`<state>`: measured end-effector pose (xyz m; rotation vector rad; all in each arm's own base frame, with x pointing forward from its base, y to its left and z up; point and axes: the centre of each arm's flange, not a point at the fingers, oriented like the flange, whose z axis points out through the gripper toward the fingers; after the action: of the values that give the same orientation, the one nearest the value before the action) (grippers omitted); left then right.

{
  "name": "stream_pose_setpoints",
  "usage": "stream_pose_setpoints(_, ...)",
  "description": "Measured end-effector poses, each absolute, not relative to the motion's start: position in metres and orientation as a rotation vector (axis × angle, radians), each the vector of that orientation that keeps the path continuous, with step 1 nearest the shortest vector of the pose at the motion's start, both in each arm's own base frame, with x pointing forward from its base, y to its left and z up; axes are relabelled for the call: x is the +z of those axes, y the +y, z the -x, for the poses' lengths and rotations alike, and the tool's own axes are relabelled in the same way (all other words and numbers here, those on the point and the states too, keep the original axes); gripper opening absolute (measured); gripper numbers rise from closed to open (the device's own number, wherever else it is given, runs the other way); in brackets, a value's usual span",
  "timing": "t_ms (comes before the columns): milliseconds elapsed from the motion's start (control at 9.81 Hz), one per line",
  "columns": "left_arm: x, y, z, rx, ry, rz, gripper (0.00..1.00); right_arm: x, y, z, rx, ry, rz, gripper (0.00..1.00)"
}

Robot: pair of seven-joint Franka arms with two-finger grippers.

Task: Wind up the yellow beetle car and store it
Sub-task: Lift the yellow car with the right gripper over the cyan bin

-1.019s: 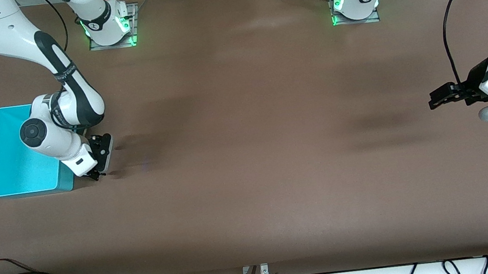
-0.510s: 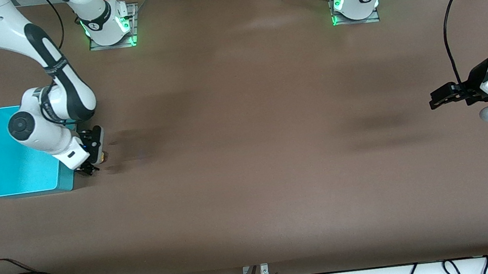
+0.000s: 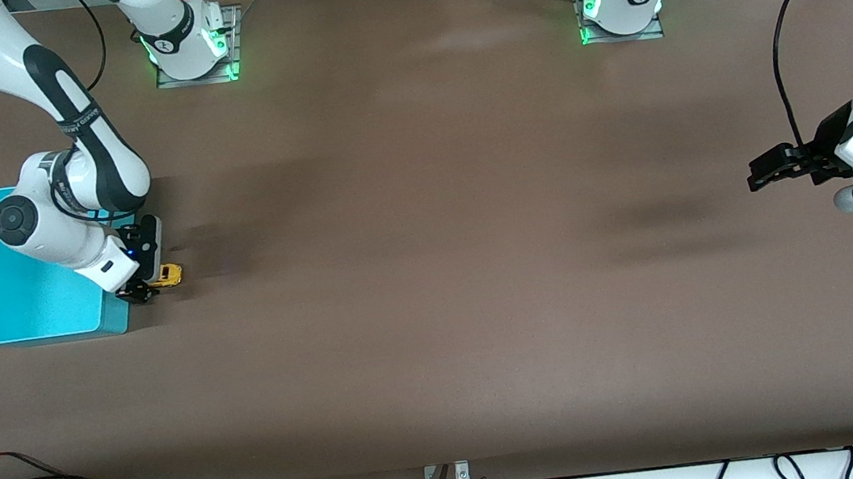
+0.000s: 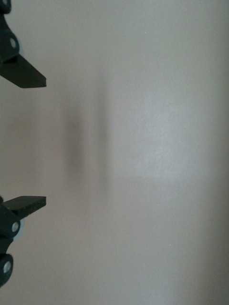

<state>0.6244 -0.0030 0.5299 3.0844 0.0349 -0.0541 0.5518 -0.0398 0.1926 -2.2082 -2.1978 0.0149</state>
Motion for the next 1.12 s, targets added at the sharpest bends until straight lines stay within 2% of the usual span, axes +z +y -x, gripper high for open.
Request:
stream_pose_setpoints(102, 0.530, -0.003, -0.624, -0.053, 0.035, -3.085, 1.00, 0.192, -0.040, -0.552, 0.015, -2.198, 2.207, 0.69)
stream_pose_setpoints(306, 0.531, -0.003, -0.625, -0.052, 0.034, -3.085, 1.00, 0.195, -0.040, -0.552, 0.009, -2.210, 2.202, 0.44)
stream_pose_setpoints(510, 0.531, -0.004, -0.624, -0.053, 0.032, -3.084, 1.00, 0.205, -0.035, -0.555, -0.006, -2.238, 2.183, 0.44)
stream_pose_setpoints(917, 0.531, -0.004, -0.624, -0.055, 0.032, -3.084, 1.00, 0.315, -0.004, -0.566, -0.003, -2.185, 2.109, 0.44)
stream_pose_setpoints(1121, 0.530, -0.004, -0.624, -0.061, 0.032, -3.084, 1.00, 0.348, -0.006, -0.563, 0.007, -2.178, 2.092, 0.44)
